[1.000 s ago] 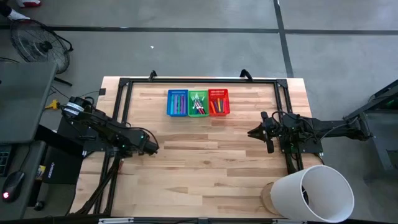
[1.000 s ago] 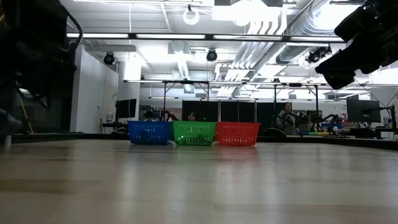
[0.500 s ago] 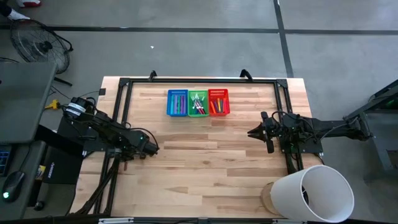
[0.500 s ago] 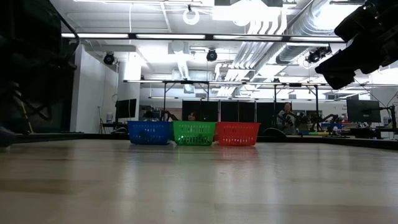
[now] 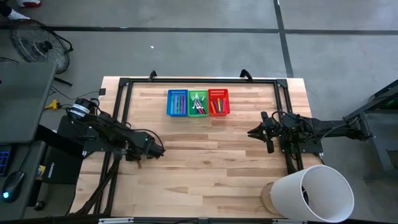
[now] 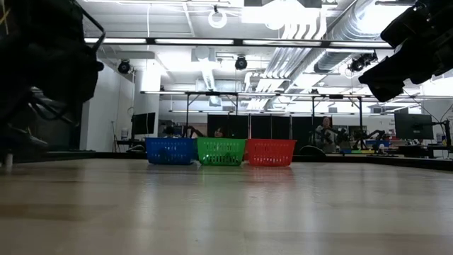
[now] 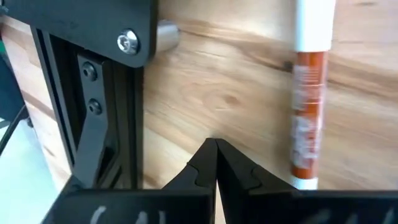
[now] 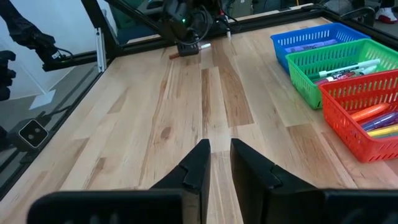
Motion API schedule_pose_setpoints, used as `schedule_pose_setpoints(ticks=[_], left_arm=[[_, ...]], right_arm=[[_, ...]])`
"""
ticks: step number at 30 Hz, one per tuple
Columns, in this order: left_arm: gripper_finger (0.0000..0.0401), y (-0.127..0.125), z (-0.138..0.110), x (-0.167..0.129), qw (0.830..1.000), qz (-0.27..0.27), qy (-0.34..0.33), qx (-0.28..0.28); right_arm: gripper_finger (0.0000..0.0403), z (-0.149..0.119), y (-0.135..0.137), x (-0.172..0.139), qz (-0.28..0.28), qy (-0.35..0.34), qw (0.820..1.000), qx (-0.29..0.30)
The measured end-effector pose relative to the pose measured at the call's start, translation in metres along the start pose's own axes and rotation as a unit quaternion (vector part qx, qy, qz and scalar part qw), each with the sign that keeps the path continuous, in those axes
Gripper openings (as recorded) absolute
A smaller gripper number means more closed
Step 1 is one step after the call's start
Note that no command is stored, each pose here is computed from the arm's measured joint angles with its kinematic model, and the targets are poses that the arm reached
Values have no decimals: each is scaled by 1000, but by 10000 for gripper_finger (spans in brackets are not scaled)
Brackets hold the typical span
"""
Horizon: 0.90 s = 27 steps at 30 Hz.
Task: Pick & Place Markers
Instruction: Put the brown marker pen into the green bin
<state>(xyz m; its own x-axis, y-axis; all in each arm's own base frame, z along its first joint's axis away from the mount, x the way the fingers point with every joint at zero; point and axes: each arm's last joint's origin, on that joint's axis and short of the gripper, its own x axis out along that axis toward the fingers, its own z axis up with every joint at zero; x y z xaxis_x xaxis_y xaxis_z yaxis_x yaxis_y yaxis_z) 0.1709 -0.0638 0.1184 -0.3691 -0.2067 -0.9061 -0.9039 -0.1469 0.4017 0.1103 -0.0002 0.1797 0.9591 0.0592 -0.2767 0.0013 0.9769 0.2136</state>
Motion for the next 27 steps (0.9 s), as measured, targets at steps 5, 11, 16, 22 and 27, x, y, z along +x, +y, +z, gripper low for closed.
schedule_pose_setpoints(ticks=[5, 11, 16, 22, 27], left_arm=[[0, -11, -1, -6, 1000, -10, -21, -20], [1, -19, -2, -20, 997, -44, -55, -42], [1, -18, -5, -54, 981, -134, -130, -60], [31, -15, -8, -76, 967, -188, -154, -81], [101, -21, -12, -86, 954, -231, -190, -3]], right_arm=[[51, 0, 0, 0, 0, 0, 1000, 0], [49, 0, 0, 0, 0, 0, 1000, 0], [52, 0, 0, 0, -2, -1, 1000, 0], [49, 0, 0, 0, -2, -1, 1000, 0], [51, 0, 0, 0, -2, -1, 1000, 0]])
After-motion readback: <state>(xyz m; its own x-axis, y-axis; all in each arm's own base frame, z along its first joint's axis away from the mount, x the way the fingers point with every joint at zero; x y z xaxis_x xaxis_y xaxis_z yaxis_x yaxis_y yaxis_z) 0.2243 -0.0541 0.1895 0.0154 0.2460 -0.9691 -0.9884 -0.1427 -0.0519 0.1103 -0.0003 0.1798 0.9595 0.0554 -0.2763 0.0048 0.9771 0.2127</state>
